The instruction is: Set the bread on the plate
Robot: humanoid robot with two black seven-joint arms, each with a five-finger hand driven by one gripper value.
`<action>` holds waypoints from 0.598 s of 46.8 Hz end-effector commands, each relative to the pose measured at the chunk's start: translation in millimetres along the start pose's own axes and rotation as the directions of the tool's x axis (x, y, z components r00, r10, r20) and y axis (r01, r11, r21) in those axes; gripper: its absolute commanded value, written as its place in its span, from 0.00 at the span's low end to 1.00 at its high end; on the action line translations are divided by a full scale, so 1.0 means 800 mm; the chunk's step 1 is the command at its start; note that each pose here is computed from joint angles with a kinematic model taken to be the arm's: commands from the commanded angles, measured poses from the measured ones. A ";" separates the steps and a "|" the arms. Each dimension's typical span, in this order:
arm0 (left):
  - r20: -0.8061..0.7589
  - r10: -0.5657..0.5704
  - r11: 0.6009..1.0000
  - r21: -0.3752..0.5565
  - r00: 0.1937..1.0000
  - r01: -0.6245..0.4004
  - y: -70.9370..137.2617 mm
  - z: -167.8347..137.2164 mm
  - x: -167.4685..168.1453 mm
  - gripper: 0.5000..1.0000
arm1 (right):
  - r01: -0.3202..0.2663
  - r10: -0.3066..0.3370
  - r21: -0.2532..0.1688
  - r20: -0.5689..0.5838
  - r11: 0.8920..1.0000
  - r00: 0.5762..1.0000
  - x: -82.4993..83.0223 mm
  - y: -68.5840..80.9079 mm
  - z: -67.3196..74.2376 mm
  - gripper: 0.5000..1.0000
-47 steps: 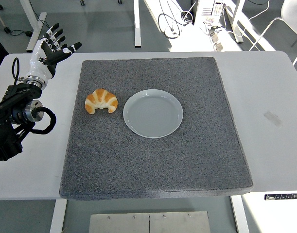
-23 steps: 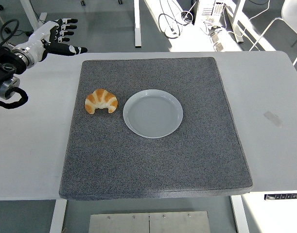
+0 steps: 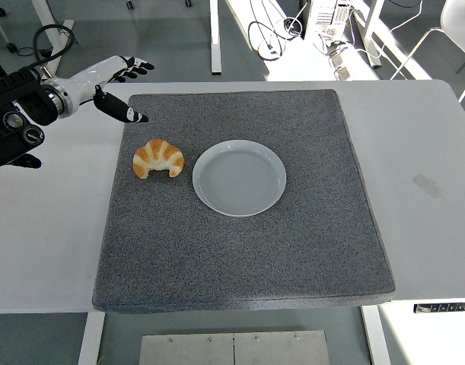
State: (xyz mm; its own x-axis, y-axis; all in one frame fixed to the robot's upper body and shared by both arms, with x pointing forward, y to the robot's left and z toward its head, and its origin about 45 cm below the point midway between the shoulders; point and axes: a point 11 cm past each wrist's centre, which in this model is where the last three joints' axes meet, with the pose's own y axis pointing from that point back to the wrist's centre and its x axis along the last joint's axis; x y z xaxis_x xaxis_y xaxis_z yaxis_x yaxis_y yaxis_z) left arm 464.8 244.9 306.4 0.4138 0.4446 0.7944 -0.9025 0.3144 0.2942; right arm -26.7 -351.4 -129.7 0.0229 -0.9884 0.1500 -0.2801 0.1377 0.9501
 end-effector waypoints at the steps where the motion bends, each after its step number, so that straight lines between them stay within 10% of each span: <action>1: 0.009 -0.028 0.999 0.019 1.000 0.028 0.002 0.002 -0.006 0.83 | 0.000 0.000 0.000 0.000 1.000 1.000 0.000 0.000 0.000 1.00; 28: 0.109 -0.125 0.986 0.124 0.986 0.111 0.010 -0.016 -0.032 0.91 | 0.000 0.000 0.000 0.001 1.000 1.000 0.000 0.000 0.000 1.00</action>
State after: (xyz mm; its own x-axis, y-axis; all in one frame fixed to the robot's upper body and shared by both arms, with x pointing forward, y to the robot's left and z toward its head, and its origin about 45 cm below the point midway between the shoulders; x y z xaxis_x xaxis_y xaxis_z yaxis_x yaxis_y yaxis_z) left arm 450.4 247.1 287.6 0.4959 0.3230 0.8060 -0.8653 0.2617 0.4275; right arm -26.7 -351.4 -129.7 0.0229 -0.9884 0.1499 -0.2802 0.1376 0.9500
